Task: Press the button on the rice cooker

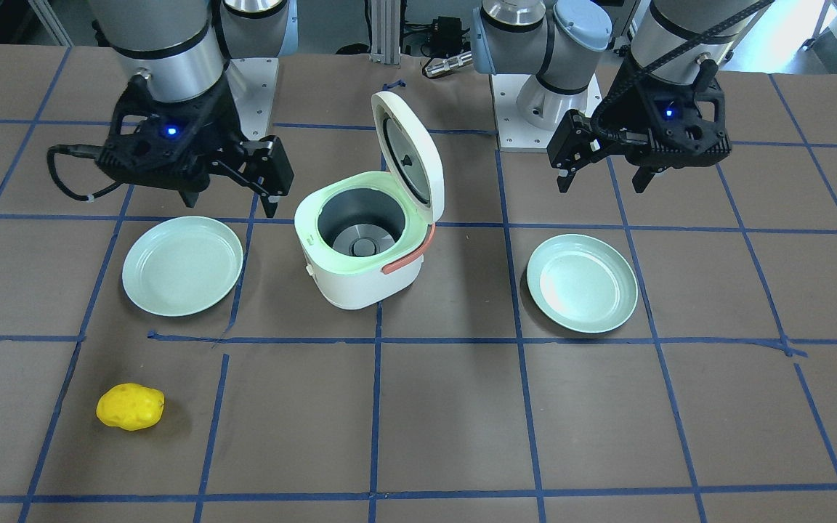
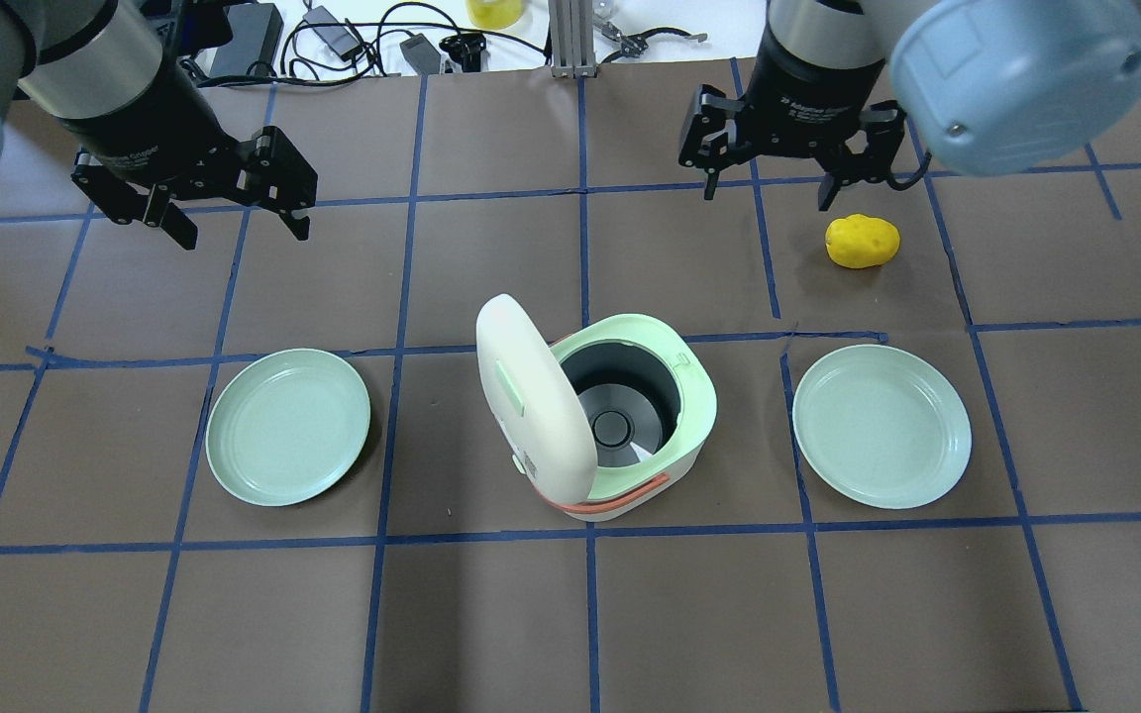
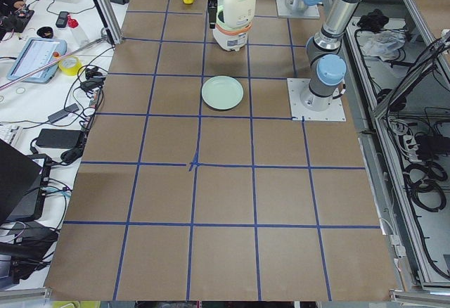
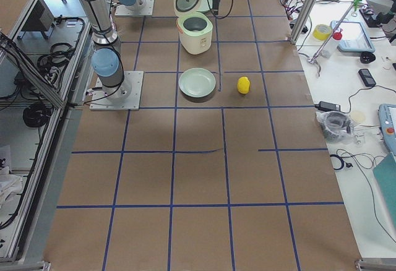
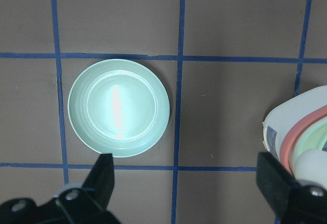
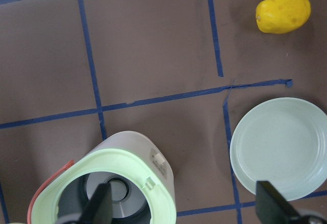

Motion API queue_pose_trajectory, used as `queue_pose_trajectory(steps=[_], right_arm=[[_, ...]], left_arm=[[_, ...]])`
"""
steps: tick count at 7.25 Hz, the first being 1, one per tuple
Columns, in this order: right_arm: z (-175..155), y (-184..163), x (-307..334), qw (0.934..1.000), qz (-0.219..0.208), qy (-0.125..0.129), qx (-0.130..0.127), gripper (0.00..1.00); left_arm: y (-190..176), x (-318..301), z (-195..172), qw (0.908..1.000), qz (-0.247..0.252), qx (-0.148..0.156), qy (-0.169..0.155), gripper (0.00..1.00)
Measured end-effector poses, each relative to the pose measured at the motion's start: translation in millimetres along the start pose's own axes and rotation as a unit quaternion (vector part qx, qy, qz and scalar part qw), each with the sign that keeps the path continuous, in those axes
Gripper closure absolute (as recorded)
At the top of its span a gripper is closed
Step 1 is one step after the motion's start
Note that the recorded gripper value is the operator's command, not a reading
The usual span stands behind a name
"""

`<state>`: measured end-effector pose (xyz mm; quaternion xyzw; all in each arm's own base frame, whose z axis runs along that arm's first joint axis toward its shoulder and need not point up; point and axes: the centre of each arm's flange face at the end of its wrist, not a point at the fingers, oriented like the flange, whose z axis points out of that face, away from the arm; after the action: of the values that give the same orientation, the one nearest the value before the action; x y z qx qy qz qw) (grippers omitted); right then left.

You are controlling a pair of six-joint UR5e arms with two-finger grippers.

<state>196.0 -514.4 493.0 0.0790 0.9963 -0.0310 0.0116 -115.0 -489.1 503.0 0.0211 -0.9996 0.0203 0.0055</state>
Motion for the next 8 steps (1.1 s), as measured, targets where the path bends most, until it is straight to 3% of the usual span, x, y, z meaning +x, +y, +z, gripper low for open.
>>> queue_pose_trajectory(steps=[5,8], right_arm=[[1,-22,62,0.9994,-0.002,0.012,-0.032,0.00],[-1,-22,66,0.9993,-0.004,0.014,-0.034,0.00]], left_arm=[[0,0,0,1.0000,0.000,0.000,0.000,0.00],[0,0,0,1.0000,0.000,0.000,0.000,0.00]])
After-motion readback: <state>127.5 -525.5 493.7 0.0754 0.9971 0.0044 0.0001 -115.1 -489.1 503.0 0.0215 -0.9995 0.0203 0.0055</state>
